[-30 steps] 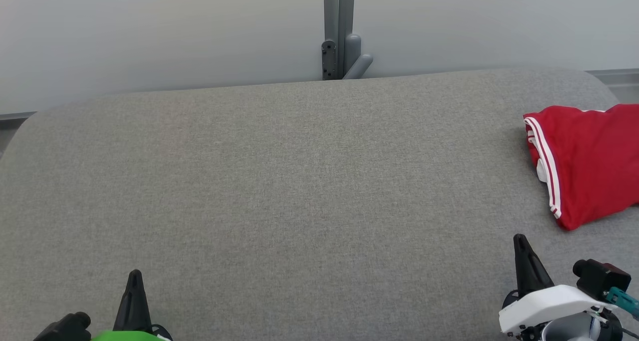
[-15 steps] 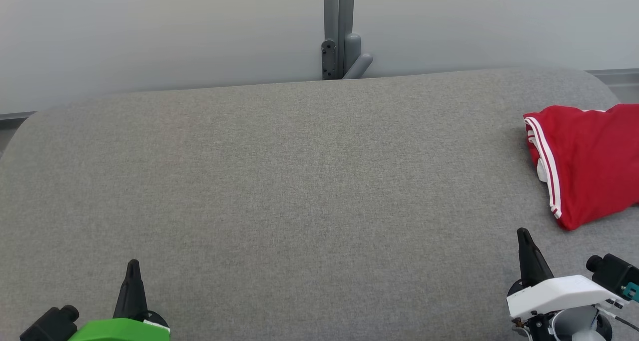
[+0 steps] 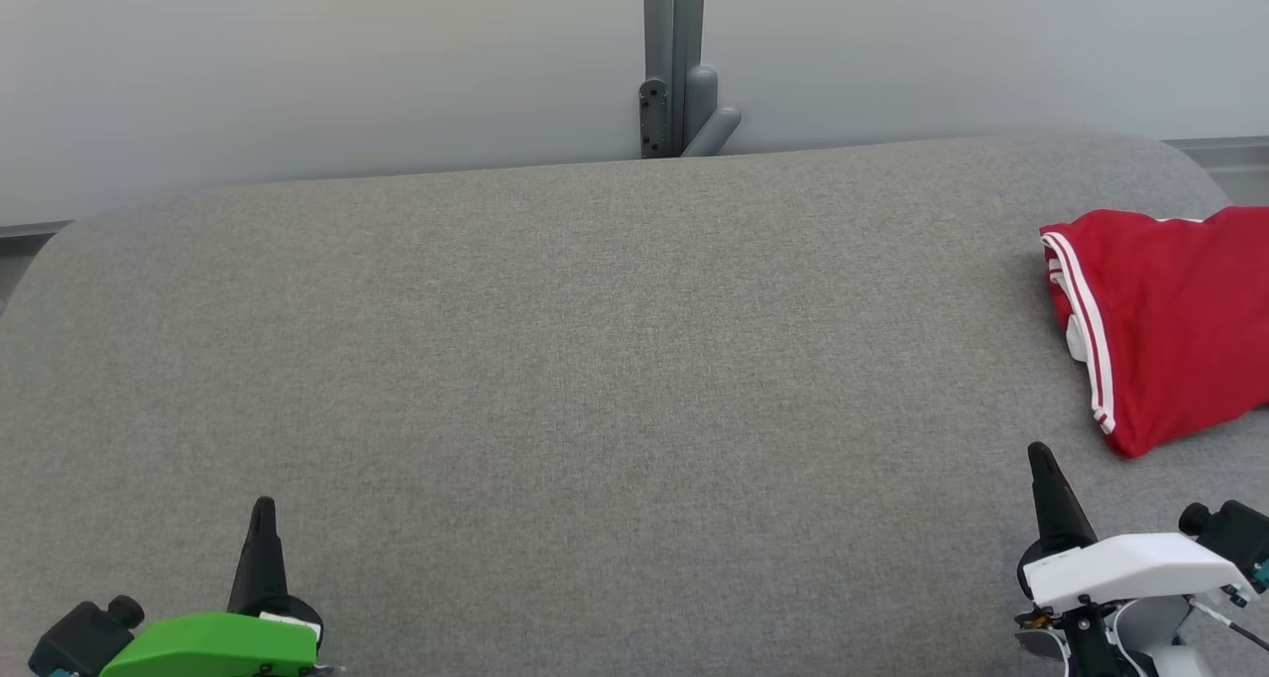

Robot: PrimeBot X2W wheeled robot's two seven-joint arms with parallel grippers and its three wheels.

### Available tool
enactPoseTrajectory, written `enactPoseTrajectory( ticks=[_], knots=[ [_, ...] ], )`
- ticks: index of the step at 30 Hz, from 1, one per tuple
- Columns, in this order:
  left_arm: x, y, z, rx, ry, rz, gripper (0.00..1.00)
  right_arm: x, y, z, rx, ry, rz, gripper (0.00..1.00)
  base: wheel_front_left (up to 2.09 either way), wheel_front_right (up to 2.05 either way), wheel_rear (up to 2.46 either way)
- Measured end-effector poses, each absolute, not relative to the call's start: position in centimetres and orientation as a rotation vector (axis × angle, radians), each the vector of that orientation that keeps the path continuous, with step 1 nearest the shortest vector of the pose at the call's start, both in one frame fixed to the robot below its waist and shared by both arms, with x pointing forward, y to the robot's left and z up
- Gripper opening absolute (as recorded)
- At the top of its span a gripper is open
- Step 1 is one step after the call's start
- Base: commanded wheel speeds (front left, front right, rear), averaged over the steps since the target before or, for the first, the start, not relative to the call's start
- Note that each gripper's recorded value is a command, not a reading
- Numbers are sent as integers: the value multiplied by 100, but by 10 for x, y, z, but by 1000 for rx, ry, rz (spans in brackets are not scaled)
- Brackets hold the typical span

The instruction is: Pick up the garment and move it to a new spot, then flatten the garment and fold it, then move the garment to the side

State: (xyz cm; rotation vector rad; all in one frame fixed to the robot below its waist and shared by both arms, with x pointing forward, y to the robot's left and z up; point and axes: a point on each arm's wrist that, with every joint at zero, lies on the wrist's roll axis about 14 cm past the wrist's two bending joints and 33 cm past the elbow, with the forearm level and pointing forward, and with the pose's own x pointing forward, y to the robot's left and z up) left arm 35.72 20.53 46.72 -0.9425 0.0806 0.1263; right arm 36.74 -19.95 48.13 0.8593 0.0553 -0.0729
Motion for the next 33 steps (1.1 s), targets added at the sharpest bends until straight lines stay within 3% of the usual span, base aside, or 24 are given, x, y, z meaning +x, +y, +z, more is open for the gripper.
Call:
enactPoseTrajectory(
  ticks=[33],
  knots=[
    [372,201,484,-1277,52,84,0,377,-201,491,1232,37,-62,0,0,0,0]
  ],
)
